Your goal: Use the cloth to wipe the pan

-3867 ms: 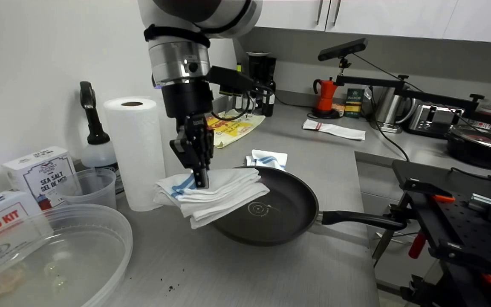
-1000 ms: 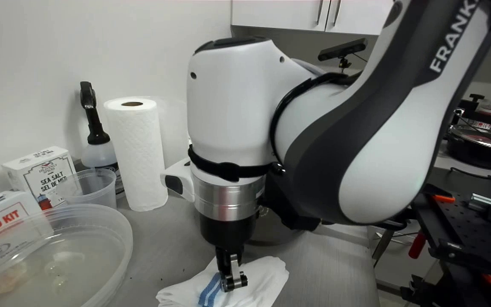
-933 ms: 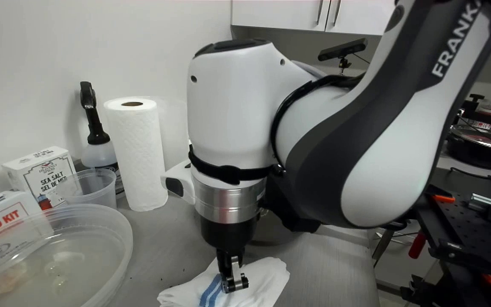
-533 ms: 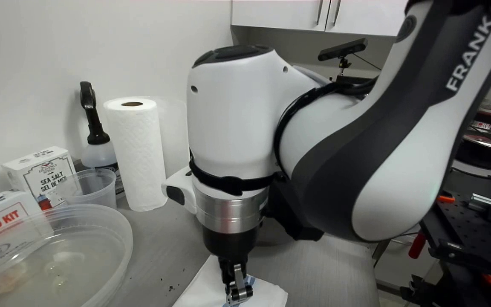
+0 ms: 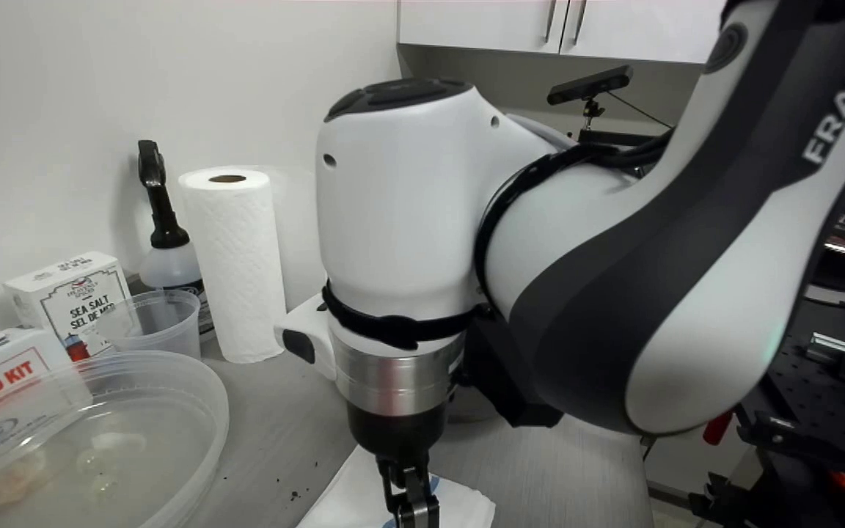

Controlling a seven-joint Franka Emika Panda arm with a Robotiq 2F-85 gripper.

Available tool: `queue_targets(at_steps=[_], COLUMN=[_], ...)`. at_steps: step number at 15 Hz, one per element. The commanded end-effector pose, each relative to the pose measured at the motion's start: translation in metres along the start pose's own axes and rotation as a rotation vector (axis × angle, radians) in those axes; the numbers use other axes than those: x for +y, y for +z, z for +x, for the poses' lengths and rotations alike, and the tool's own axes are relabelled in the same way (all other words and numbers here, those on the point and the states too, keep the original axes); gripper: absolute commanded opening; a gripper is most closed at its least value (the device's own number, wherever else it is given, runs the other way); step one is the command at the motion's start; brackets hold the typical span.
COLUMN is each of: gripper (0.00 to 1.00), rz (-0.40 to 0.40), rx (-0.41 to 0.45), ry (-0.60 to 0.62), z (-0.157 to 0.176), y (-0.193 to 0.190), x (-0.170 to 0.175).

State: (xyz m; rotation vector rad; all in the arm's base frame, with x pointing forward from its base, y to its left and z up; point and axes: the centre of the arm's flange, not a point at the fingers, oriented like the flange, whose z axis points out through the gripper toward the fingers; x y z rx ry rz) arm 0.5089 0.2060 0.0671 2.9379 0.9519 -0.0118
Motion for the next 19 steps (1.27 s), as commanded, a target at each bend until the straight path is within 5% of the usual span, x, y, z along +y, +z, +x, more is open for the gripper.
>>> queue_targets(at_steps=[1, 7, 13, 19], gripper=[1.00, 1.00, 1.00, 1.00], rz=[0.000, 0.020, 0.020, 0.020], rx=[-0.019, -0.096, -0.240, -0.212], ry=[0.046, 0.145, 0.238, 0.229], z=[0.006, 0.008, -0.039, -0.035], y=[-0.021, -0.071, -0.119, -0.098], x=[0.012, 0.086, 0.187, 0.173])
